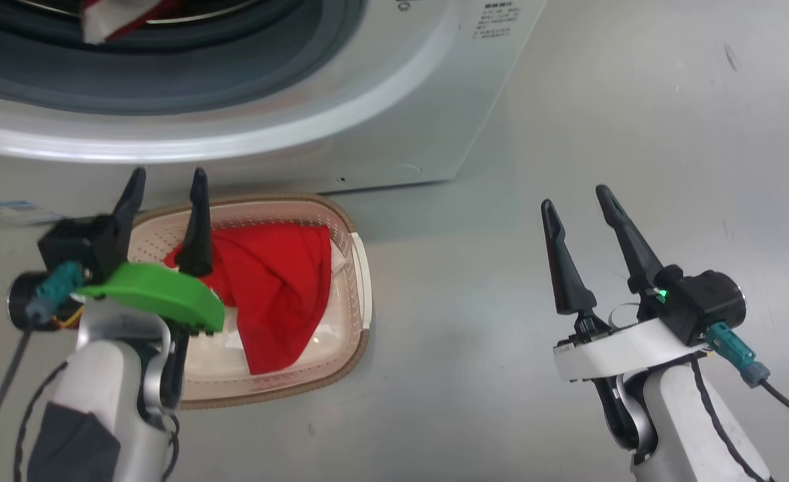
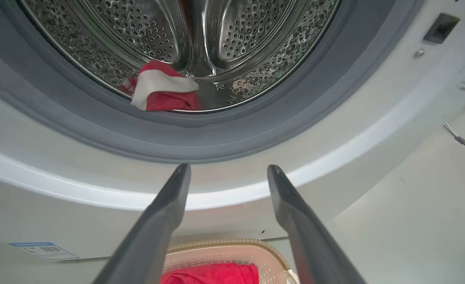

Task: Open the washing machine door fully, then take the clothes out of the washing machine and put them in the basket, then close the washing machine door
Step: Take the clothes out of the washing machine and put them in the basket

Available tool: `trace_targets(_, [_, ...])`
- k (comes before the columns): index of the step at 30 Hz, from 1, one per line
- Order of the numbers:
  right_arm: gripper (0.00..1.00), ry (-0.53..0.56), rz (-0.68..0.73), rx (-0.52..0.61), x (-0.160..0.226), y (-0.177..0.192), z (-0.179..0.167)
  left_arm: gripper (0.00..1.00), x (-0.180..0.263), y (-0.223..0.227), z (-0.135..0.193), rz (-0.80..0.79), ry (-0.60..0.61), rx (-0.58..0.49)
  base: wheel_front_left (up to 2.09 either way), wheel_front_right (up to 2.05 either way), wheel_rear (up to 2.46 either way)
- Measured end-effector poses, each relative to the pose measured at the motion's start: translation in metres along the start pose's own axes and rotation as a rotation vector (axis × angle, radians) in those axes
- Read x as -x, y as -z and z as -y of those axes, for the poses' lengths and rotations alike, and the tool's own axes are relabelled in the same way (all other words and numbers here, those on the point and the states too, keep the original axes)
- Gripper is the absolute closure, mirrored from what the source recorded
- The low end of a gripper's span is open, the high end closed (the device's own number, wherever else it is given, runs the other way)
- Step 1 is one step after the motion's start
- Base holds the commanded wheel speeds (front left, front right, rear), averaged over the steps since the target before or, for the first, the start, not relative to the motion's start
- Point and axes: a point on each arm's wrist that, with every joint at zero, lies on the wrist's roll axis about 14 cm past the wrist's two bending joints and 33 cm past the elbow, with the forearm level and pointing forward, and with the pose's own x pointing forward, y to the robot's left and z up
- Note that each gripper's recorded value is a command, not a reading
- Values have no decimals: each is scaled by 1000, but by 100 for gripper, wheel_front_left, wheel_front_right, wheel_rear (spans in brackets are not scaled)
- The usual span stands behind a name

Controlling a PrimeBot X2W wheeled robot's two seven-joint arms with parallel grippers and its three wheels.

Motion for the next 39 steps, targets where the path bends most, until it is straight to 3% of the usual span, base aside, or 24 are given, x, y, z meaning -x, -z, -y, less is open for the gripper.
trace_targets(10, [0,17,-16,-46,-27,15,12,0,-68,19,-18,-95,0,20,0,0,0])
trace_targets(19, [0,94,-35,-84,-27,22,35,0,-121,13,-21,-101,24,5,0,0,0])
trace_targets(30, [0,168,-43,-85,-20,21,57,0,-170,-14,-9,-46,63,-43,0,0,0])
trace_targets(39, [0,196,-51,-88,-14,21,62,0,-190,-16,-18,-80,39,-137,0,0,0])
